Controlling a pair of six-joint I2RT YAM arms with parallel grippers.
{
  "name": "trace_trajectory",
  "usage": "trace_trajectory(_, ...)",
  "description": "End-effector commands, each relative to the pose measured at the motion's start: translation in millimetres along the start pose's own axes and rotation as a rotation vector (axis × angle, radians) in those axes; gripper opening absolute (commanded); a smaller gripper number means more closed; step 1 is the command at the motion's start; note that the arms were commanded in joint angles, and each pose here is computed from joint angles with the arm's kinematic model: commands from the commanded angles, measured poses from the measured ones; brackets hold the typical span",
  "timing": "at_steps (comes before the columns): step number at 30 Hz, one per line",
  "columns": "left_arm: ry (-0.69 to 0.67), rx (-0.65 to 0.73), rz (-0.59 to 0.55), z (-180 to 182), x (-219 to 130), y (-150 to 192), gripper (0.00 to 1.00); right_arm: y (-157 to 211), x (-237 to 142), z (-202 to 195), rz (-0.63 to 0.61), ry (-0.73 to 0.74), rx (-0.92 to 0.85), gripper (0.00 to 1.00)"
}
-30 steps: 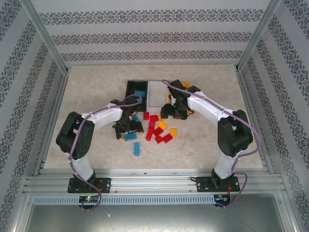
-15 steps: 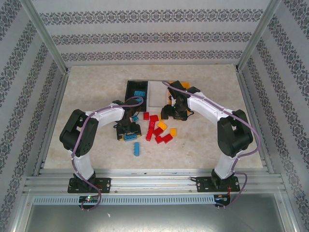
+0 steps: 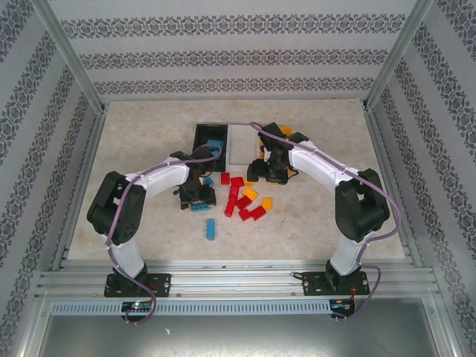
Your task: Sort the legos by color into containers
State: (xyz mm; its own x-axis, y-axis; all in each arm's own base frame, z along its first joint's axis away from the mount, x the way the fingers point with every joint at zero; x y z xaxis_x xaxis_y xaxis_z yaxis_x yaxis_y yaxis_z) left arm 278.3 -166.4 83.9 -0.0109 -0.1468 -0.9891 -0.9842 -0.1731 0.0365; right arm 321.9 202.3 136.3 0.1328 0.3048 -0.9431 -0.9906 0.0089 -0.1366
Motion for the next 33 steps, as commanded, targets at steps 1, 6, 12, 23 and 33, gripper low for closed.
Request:
trace_trajectory(1,0.078,0.043,-0.113,-8,-40,-20,0.66,-7,-7,12,-0.015,-0.026,-0.003,0.74)
trace_trajectory(6,0.148,0.059,-0.187,-17,-66,-51,0.66,-14,-9,14,-0.029,-0.048,0.006,0.74)
trace_trajectory(12,0.096,0.095,-0.247,-30,-86,-91,0.66,-21,-11,10,-0.037,-0.059,0.020,0.74)
trace_trajectory(23,-0.003,0.147,-0.250,-45,-85,-145,0.67,-21,-14,-9,-0.038,-0.050,0.070,0.74)
trace_trajectory(33,-0.003,0.124,-0.233,-43,-72,-175,0.67,-27,-17,-24,-0.051,-0.049,0.111,0.74)
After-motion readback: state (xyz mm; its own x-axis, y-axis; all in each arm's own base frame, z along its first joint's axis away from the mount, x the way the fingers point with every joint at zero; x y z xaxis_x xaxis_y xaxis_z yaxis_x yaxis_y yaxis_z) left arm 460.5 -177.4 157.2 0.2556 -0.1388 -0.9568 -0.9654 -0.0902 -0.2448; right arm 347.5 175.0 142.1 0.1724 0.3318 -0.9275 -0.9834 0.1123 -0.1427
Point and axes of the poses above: each hand's point on the last joint's axis, 136 mm out from that joint toward the fingers, its own x axis out along the fingers, its own z axis along the line the jaws close on, y = z × x, the point moved 4 cm from there along -x, back along the fingers, and after that the axes turned 1 degree about -x, right-handed, at the moved point
